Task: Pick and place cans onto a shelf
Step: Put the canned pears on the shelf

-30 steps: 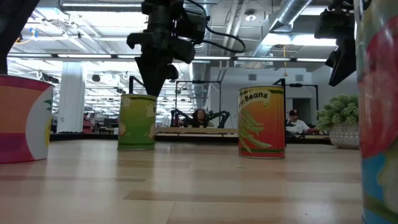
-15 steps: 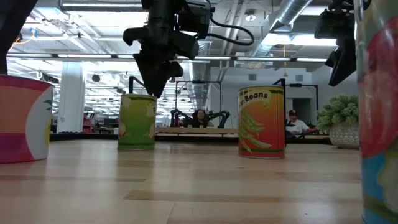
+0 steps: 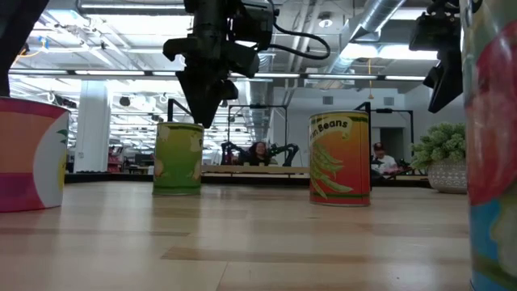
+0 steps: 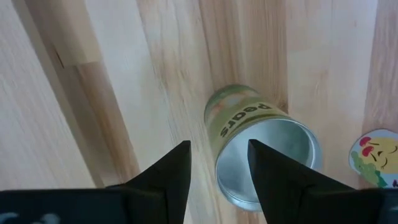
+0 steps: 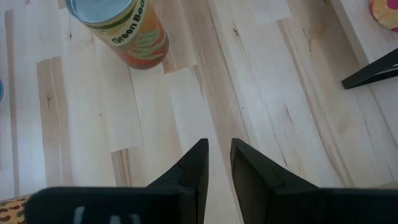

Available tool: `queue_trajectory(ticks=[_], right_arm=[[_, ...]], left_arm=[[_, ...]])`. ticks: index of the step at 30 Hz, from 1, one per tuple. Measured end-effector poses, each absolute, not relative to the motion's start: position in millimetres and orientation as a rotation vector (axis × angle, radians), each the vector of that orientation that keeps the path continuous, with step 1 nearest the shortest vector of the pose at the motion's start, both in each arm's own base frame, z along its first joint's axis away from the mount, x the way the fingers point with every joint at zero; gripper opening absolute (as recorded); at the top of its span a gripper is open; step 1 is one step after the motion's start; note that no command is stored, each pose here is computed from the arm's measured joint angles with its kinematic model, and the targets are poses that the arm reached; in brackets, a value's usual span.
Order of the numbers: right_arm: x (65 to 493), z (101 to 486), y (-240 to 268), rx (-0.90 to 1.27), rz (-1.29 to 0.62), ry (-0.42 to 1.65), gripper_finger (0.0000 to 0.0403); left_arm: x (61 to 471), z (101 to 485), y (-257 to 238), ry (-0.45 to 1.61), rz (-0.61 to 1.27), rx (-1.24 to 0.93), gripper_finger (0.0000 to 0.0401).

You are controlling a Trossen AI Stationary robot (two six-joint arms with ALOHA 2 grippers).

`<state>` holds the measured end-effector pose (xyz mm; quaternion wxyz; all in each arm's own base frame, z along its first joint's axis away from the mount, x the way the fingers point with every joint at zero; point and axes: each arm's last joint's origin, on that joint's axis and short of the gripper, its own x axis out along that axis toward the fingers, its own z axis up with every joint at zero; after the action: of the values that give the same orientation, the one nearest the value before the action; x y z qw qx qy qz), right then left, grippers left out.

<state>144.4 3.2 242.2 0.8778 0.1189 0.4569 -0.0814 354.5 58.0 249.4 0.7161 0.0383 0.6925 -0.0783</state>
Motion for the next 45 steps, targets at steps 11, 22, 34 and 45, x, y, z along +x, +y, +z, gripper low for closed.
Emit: queue_trajectory(ticks=[11,22,34,45], right_arm=[[144.3,242.2,3.2,0.248,-0.170,0.954,0.0095],[144.1,242.1,3.1,0.248,-0.170,0.956,0.0095],[144.1,242.0,3.1,0.248,-0.170,0.956,0.0095],[144.1,241.9,3.1,0.249,-0.170,0.957,0.0095]], left_arm=[[353.3,249.3,57.7,1.542,-0.211,0.118,0.0146],[355.5,249.4,57.6,1.519,-0.200,0.100,0.0146],[349.6,231.0,54.8,1.556,-0.243,0.119,0.0146],[348.5,226.3,55.3,1.564,-0.212,0.125,0.0063]])
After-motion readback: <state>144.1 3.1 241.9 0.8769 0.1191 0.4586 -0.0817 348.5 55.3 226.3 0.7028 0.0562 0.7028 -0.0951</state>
